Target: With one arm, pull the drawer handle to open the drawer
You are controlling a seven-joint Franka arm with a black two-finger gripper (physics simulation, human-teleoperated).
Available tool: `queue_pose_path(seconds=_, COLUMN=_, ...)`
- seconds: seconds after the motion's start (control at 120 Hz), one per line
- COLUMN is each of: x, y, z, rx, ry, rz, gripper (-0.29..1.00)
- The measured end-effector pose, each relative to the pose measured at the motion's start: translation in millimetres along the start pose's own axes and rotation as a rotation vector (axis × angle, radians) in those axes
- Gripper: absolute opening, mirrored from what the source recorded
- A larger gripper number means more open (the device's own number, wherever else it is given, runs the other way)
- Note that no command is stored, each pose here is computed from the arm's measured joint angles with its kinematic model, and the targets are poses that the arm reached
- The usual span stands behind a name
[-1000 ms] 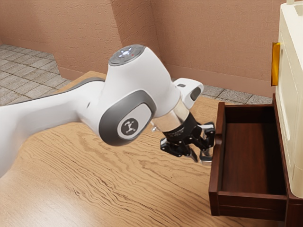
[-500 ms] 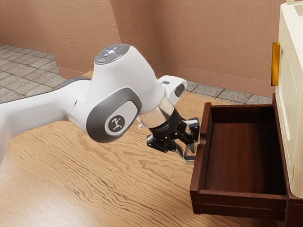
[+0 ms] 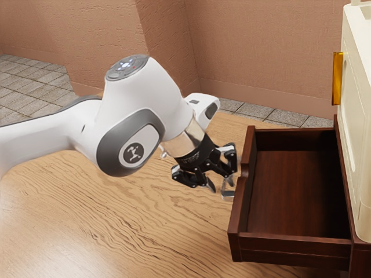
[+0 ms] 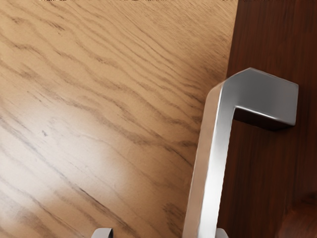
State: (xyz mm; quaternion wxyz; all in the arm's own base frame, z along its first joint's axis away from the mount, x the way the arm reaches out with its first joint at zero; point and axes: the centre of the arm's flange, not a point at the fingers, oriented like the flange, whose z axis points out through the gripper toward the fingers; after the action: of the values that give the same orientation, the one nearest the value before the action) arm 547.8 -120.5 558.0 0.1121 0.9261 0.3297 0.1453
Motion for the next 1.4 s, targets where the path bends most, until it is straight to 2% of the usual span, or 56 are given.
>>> queue_pose_path(seconds=0.258, x=1, y=-5, z=-2, rx=0.004, ry=0.006, rz=-0.006, gripper=0.22)
queue_pose_path(seconds=0.442, x=2, y=2, z=-22, rx=-0.007, ry=0.054, rz=0.026, gripper=0.23)
queue_pose_path(seconds=0.508, x=8, y=10, z=-55, rx=-0.036, ry=0.105, rz=0.03, gripper=0.25)
queue_pose_path(seconds=0.558, x=22, y=23, z=-116, rx=-0.077, ry=0.153, rz=-0.017, gripper=0.32)
queue_pose_path(seconds=0.608, x=40, y=18, z=-175, rx=-0.086, ry=0.17, rz=-0.112, gripper=0.4)
queue_pose_path(seconds=0.642, x=51, y=4, z=-199, rx=-0.063, ry=0.163, rz=-0.191, gripper=0.45)
queue_pose_path(seconds=0.7, x=58, y=-21, z=-214, rx=0.034, ry=0.152, rz=-0.291, gripper=0.51)
queue_pose_path(seconds=0.8, x=67, y=-64, z=-191, rx=0.218, ry=0.09, rz=-0.452, gripper=0.58)
queue_pose_path(seconds=0.883, x=75, y=-100, z=-186, rx=0.296, ry=0.046, rz=-0.591, gripper=0.62)
queue_pose_path(seconds=0.992, x=75, y=-119, z=-181, rx=0.354, ry=0.011, rz=-0.696, gripper=0.65)
queue_pose_path(seconds=1.125, x=70, y=-134, z=-181, rx=0.394, ry=-0.011, rz=-0.769, gripper=0.68)
queue_pose_path(seconds=1.4, x=61, y=-135, z=-182, rx=0.422, ry=-0.018, rz=-0.831, gripper=0.7)
